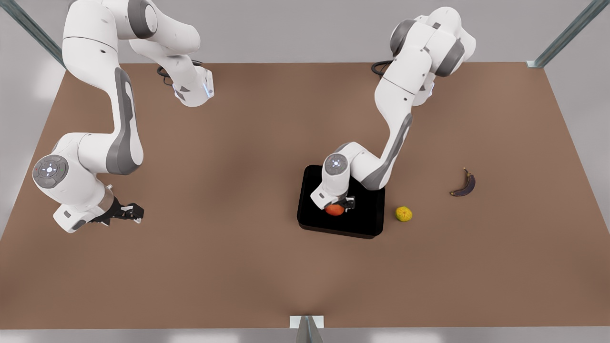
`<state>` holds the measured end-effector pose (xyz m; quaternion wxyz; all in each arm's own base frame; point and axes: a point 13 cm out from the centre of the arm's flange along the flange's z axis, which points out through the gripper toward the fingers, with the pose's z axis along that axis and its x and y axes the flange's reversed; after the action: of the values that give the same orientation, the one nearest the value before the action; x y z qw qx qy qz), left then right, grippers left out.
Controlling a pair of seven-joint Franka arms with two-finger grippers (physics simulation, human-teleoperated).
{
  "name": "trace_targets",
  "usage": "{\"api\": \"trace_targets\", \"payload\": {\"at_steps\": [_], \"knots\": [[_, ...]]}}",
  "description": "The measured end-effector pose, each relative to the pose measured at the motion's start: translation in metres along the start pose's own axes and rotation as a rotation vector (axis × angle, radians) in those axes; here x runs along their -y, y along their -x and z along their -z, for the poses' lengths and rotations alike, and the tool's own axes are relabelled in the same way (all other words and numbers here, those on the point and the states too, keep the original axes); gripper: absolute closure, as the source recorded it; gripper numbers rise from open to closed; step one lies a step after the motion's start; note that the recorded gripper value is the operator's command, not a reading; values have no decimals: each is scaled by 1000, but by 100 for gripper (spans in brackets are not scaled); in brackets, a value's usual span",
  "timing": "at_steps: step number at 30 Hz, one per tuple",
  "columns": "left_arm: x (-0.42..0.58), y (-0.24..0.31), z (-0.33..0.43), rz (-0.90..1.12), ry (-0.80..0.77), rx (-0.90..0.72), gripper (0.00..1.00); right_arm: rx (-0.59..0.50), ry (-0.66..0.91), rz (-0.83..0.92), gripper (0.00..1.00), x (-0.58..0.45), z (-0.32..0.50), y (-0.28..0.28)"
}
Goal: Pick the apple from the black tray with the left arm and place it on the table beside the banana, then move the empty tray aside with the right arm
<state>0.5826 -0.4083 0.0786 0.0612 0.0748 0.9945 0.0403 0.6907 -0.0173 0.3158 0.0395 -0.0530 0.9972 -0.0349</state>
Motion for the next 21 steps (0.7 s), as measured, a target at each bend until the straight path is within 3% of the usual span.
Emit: {"api": "trace_targets", "payload": {"at_steps": [12,13,14,17,21], "knots": [[-2,-22,-34,27,10,-19,0,-1,0,2,0,-1,-1,0],[-2,-22,-35,31,9,-18,5,-1,0,2,0,-1,-1,0],[-2,-22,-35,35,8,-16,21,-1,0,2,0,-1,-1,0],[-6,-13,-19,55,9,1,20,-1,0,2,0,-1,-1,0],[-39,21,57,118,17,40,19,-1,-1,3,0,-1,0,0]]}}
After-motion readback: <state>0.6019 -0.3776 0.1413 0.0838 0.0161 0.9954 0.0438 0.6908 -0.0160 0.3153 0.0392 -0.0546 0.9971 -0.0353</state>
